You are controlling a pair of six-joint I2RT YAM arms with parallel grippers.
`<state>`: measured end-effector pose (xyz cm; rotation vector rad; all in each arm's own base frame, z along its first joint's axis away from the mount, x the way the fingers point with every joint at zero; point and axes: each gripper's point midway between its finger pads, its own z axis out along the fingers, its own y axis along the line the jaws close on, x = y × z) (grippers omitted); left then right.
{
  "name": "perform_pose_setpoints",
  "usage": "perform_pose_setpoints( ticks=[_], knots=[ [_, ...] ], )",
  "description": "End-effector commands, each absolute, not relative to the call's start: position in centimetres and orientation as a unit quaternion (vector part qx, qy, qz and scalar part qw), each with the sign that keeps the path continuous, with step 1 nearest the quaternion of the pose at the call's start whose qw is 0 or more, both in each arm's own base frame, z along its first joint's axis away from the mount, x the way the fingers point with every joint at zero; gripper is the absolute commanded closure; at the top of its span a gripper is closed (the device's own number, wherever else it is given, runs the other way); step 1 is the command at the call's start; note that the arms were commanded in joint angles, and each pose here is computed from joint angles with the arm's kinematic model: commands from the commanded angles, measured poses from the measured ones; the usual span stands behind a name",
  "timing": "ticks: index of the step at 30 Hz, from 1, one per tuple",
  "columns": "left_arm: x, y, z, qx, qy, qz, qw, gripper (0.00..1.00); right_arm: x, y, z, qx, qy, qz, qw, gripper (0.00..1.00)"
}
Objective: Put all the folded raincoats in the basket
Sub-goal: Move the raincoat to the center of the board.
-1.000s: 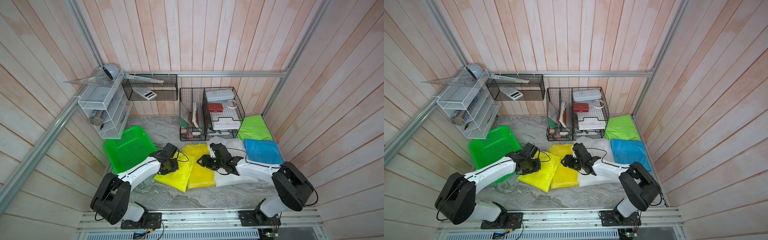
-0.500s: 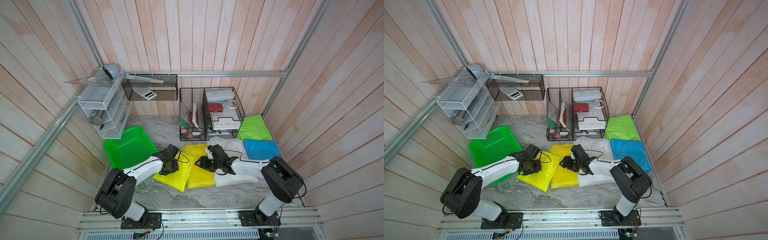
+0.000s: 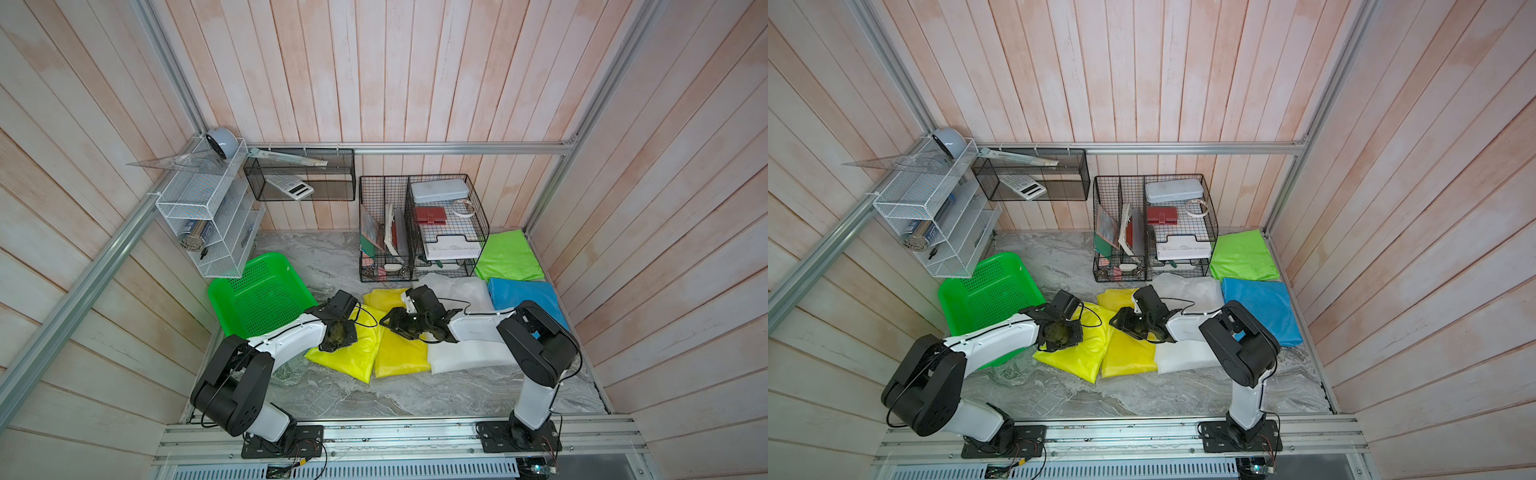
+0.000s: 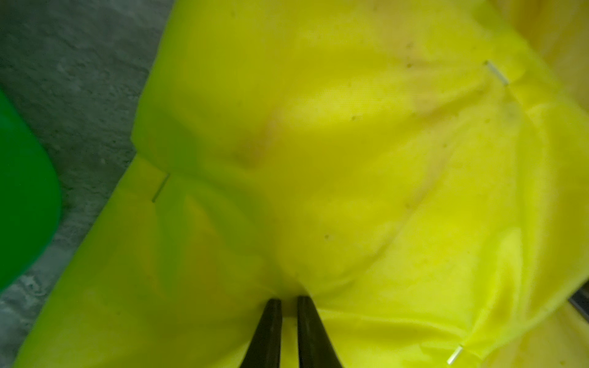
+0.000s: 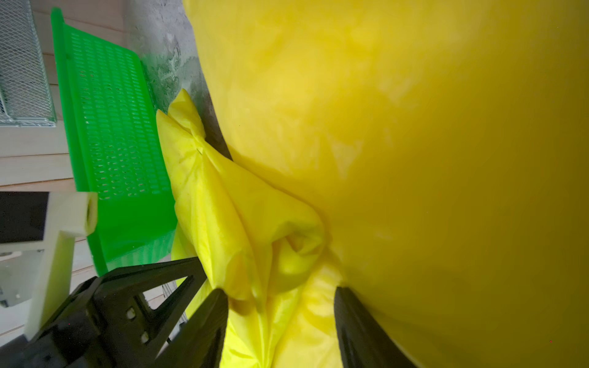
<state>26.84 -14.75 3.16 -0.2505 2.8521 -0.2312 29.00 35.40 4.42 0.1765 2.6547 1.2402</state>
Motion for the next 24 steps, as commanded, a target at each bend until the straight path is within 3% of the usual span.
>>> perform_pose_setpoints(
  ticks=[1, 17, 24],
  knots=[
    [25.5, -13.7, 1.5, -0.086, 0.989, -0.053, 0.110, 0.84, 29.0, 36.7, 4.4, 0.065, 0.892, 0.437, 0.093, 0.40],
    [25.3, -13.8, 1.3, -0.086, 0.989, -0.058, 0.107, 0.84, 28.9, 39.5, 4.9, 0.063, 0.875, 0.472, 0.083, 0.48],
    [25.3, -13.9, 1.8, -0.085, 0.988, -0.065, 0.114, 0.84, 29.0, 39.5, 5.4, 0.050, 0.874, 0.474, 0.094, 0.67]
  ],
)
